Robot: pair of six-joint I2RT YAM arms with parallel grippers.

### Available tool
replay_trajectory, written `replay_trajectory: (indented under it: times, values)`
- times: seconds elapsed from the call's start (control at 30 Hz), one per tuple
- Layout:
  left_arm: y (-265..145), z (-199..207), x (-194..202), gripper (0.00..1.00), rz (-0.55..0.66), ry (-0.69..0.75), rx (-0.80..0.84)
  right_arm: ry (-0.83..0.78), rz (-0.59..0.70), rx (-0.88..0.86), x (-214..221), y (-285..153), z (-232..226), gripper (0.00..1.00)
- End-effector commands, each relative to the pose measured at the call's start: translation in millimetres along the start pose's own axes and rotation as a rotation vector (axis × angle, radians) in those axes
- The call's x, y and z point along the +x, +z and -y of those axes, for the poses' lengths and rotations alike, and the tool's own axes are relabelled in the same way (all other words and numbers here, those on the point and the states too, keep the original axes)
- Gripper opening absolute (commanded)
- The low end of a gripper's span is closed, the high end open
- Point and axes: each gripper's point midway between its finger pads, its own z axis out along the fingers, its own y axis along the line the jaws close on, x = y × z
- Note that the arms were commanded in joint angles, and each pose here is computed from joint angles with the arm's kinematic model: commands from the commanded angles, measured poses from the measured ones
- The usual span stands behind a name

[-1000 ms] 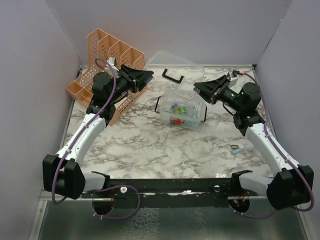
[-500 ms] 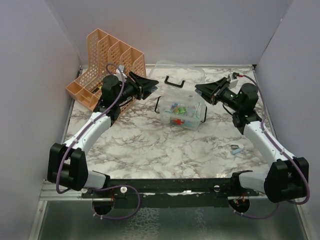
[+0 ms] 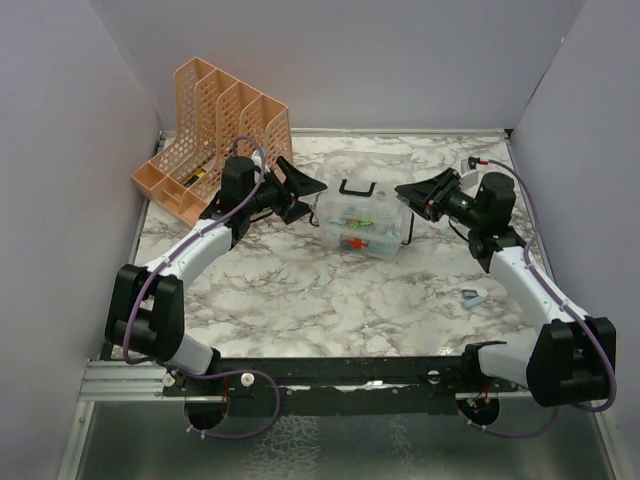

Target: Organize the medicine kit

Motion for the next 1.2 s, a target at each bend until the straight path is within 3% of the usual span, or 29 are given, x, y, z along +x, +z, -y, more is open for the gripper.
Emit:
replay_trajectory:
  times: [0.0, 0.27, 0.7, 0.93, 1.17]
  values:
    - [1.0, -27.4, -1.8, 0.82, -0.012, 0.114, -0.138, -0.055, 0.032, 0.064, -5.4, -6.1, 16.9, 0.21]
    - [9.6, -63.3, 1.3, 0.82, -0.046, 0.107, -0.217, -0.092, 0.057, 0.161, -9.1, -10.8, 42.3, 0.21]
    - [23.7, -72.4, -3.0, 0.78, -0.081, 0.133, -0.229, -0.1, 0.103, 0.274, -24.5, -8.8, 78.8, 0.26]
    - [30.2, -78.1, 3.8, 0.71, -0.12, 0.141, -0.232, -0.118, 0.114, 0.355, -32.3, -7.9, 100.3, 0.34]
    - [36.5, -94.5, 8.4, 0.63, -0.143, 0.133, -0.291, -0.173, 0.116, 0.444, -34.3, -17.3, 112.4, 0.54]
